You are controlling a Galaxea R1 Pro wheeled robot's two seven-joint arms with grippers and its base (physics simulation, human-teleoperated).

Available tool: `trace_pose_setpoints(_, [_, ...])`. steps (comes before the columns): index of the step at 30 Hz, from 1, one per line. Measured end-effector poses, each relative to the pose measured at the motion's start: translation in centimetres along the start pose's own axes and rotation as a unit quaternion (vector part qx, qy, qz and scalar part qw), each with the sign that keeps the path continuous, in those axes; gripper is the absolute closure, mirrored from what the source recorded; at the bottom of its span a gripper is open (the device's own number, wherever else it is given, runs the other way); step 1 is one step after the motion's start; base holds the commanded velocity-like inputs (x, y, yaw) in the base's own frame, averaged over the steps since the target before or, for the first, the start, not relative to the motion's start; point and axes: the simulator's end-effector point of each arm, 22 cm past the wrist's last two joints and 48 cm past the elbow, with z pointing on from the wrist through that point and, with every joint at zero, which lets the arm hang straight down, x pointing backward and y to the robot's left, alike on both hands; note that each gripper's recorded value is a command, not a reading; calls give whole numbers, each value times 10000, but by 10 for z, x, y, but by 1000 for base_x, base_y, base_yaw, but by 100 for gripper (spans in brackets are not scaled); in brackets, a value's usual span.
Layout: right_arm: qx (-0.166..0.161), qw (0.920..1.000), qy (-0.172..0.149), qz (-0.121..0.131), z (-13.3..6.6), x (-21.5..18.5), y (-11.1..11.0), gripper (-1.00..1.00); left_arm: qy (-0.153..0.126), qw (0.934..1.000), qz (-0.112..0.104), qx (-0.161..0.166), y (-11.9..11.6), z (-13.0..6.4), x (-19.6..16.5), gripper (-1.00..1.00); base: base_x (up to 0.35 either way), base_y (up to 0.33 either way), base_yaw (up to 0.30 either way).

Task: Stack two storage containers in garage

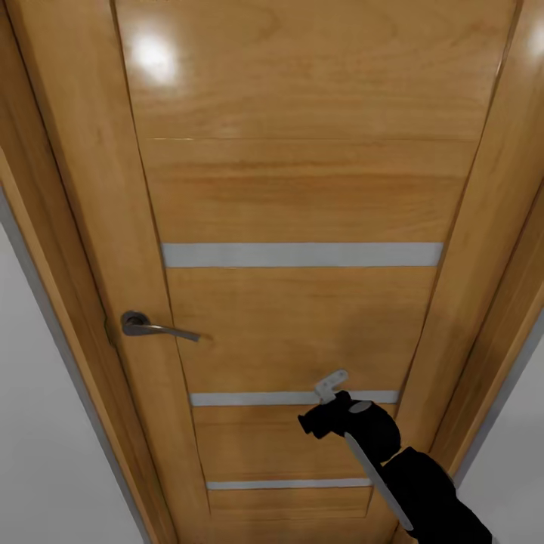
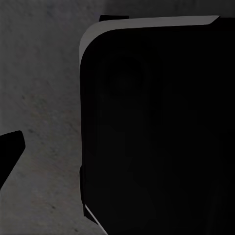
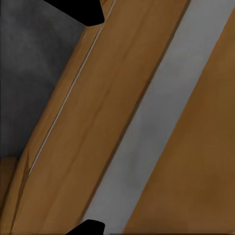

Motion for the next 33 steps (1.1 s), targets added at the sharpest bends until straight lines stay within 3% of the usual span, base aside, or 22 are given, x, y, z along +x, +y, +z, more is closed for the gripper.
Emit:
trace_pose_setpoints(8, [458, 9989, -29, 29, 7, -10, 2, -100, -1, 10000, -1, -1, 0, 0, 0, -100, 0, 0, 0])
trace_pose_setpoints(11, [543, 9985, 8, 27, 17, -31, -13, -100, 0, 10000, 2, -1, 0, 0, 0, -100, 0, 0, 0])
trace_pose_setpoints(15, [758, 9959, -492, -21, 23, -67, -26, -100, -1, 10000, 1, 0, 0, 0, 0, -100, 0, 0, 0])
trace_pose_setpoints(16, [821, 9954, -490, -63, 25, -70, -28, -100, -1, 10000, 1, 1, 0, 0, 0, -100, 0, 0, 0])
trace_pose_setpoints(22, [809, 9956, -463, -68, 31, -81, -25, -100, -1, 10000, 1, 0, 0, 0, 0, -100, 0, 0, 0])
trace_pose_setpoints(30, [758, 9936, -835, -92, 9, -110, -17, -100, -2, 10000, 1, 3, 0, 0, 0, -100, 0, 0, 0])
trace_pose_setpoints(33, [649, 9940, -879, -62, 6, -118, -2, -100, -3, 10000, 0, 3, 0, 0, 0, -100, 0, 0, 0])
